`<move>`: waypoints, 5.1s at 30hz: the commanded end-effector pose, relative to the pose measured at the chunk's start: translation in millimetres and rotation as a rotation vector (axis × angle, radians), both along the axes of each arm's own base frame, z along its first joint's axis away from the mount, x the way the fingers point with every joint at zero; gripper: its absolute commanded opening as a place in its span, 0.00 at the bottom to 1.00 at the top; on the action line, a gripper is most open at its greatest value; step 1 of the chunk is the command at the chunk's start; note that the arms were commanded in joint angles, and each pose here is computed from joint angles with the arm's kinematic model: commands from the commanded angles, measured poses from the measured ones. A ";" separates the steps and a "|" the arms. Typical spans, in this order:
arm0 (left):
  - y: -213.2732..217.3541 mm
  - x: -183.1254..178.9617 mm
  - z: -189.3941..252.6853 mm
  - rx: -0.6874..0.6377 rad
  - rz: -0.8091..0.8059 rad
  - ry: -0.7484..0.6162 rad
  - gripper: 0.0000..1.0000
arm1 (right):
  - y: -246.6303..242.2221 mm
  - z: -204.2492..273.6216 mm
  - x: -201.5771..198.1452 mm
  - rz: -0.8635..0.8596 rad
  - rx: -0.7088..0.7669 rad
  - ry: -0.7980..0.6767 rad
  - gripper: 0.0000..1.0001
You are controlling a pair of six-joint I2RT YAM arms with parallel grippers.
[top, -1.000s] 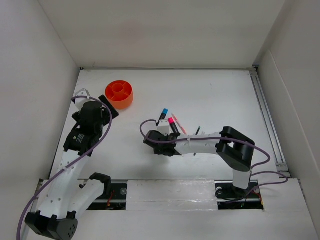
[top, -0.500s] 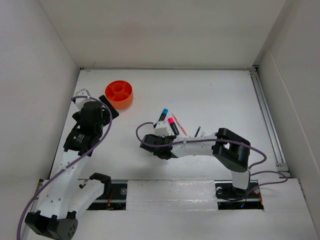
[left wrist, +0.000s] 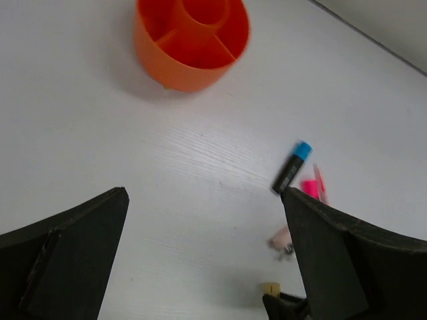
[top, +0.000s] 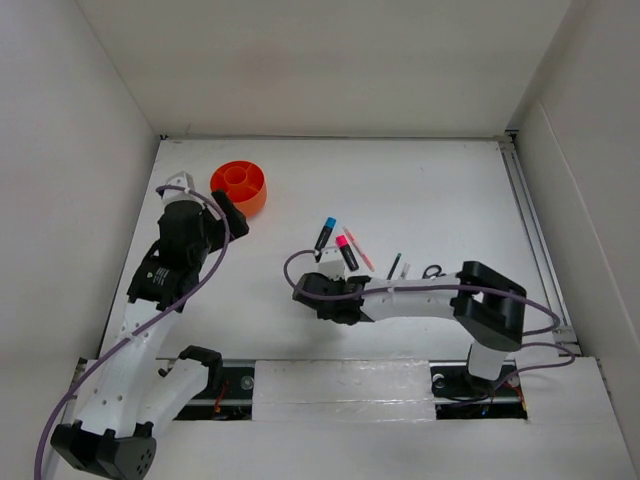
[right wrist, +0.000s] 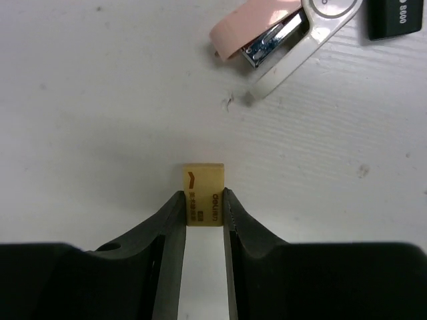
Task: Sort the stationery into containers
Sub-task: Pick up the stationery from the center of the board, then place the stationery in the storage box.
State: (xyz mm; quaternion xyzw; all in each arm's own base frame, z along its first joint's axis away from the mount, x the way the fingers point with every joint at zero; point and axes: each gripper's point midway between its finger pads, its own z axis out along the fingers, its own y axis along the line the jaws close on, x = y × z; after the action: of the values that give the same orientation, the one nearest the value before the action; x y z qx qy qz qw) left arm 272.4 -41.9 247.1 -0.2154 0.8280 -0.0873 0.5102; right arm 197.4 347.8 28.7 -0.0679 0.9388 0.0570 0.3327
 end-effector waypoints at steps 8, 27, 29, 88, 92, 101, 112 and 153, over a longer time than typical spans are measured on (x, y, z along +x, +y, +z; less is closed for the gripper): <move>-125.6 -17.2 6.2 -0.215 -0.770 -0.010 1.00 | 40.4 161.0 -20.2 0.506 0.335 -0.327 0.00; -162.7 -49.1 10.7 -0.323 -1.024 -0.005 0.94 | 50.6 229.5 33.3 0.615 0.348 -0.643 0.00; -163.9 -49.1 8.9 -0.329 -1.031 0.004 0.93 | 47.9 241.5 35.0 0.597 0.373 -0.687 0.00; -172.5 -52.3 8.3 -0.375 -1.093 0.022 0.40 | 55.4 270.9 29.6 0.631 0.450 -0.861 0.00; -172.5 -52.3 8.3 -0.375 -1.093 0.022 0.42 | 54.2 270.9 31.1 0.621 0.446 -0.863 0.00; -172.5 -52.3 8.3 -0.375 -1.093 0.022 0.17 | 53.8 269.0 34.3 0.603 0.438 -0.865 0.00; -170.1 -45.9 9.9 -0.362 -1.056 0.015 0.00 | 51.6 274.2 39.9 0.591 0.451 -0.869 0.00; -74.4 72.2 50.1 -0.134 -0.278 0.001 0.00 | -108.8 274.2 12.3 0.178 0.370 -0.641 1.00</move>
State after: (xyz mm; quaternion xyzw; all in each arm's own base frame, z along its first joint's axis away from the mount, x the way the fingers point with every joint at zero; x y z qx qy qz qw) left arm 329.7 -132.8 268.3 -0.0892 0.8585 -0.2423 0.4431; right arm 206.8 264.4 289.0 -0.1629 0.7281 0.2575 0.6140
